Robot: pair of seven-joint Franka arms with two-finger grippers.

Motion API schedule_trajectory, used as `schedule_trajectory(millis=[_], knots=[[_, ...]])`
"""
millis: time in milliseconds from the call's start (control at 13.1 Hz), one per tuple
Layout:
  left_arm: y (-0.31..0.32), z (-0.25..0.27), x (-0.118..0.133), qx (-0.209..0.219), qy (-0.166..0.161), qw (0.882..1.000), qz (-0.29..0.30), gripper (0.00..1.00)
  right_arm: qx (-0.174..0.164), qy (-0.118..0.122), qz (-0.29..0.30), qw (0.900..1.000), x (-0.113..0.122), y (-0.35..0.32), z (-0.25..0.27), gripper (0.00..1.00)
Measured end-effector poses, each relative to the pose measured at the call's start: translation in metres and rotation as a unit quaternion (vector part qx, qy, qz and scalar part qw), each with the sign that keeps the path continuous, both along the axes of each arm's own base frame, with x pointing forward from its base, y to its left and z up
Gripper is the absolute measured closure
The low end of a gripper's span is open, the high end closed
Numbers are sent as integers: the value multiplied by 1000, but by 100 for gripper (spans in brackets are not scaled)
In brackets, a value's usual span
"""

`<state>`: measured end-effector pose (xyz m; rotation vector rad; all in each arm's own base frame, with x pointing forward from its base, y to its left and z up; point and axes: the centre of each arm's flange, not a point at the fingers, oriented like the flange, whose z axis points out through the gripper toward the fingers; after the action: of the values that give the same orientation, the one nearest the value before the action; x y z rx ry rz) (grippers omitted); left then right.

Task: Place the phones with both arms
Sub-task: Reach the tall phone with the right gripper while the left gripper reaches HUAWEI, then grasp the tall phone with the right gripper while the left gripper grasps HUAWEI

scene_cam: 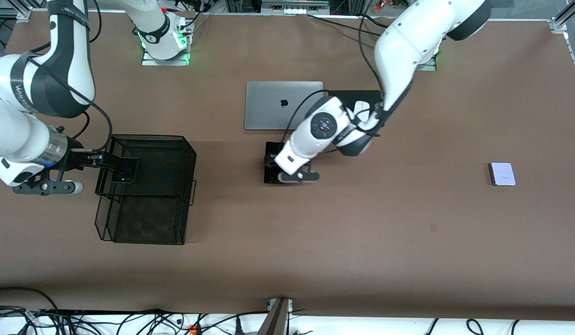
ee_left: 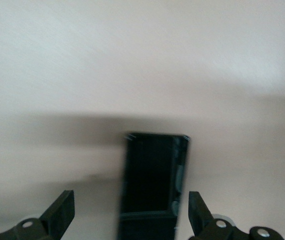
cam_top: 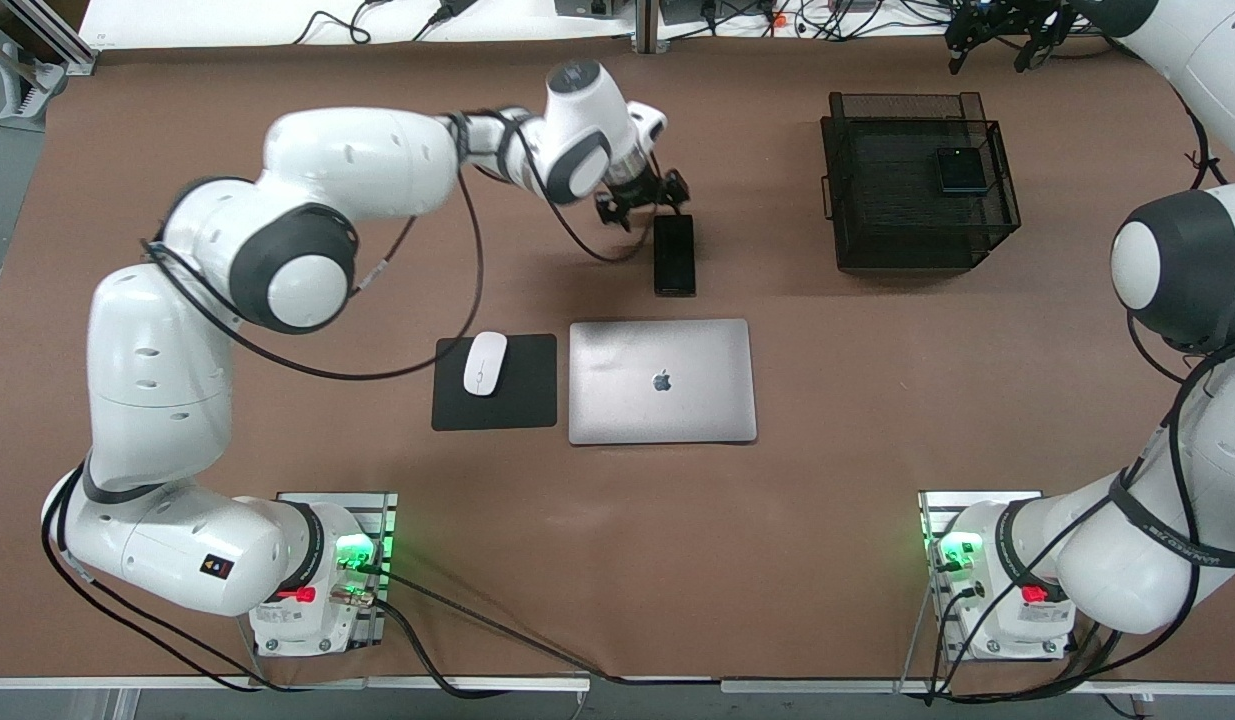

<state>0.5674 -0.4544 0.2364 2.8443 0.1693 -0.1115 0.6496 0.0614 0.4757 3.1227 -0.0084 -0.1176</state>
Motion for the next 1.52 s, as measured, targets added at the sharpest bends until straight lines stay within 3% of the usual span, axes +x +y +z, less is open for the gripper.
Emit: schedule_trajectory(millis=[305, 457, 686, 838, 990, 1143, 1524], knots=[[121, 91, 45, 75, 44, 994, -60, 0, -9, -16, -46, 999, 0, 76, -18, 0], [200, 108, 63, 96, 80, 991, -56, 0, -7, -24, -69, 997, -7, 140, -39, 0], [327, 98, 81, 135, 137, 981, -40, 0, -27, -44, -88, 995, -38, 254, -82, 0], [405, 93, 84, 162, 152, 973, -65, 0, -29, -66, -90, 993, -69, 329, -111, 0], [469, 90, 84, 183, 156, 967, -76, 0, -11, -79, -85, 993, -105, 394, -139, 0], [527, 91, 82, 185, 157, 968, -67, 0, 1, -72, -73, 995, -132, 429, -163, 0], [625, 71, 57, 170, 77, 980, -66, 0, -22, -53, -66, 996, -142, 435, -208, 0]])
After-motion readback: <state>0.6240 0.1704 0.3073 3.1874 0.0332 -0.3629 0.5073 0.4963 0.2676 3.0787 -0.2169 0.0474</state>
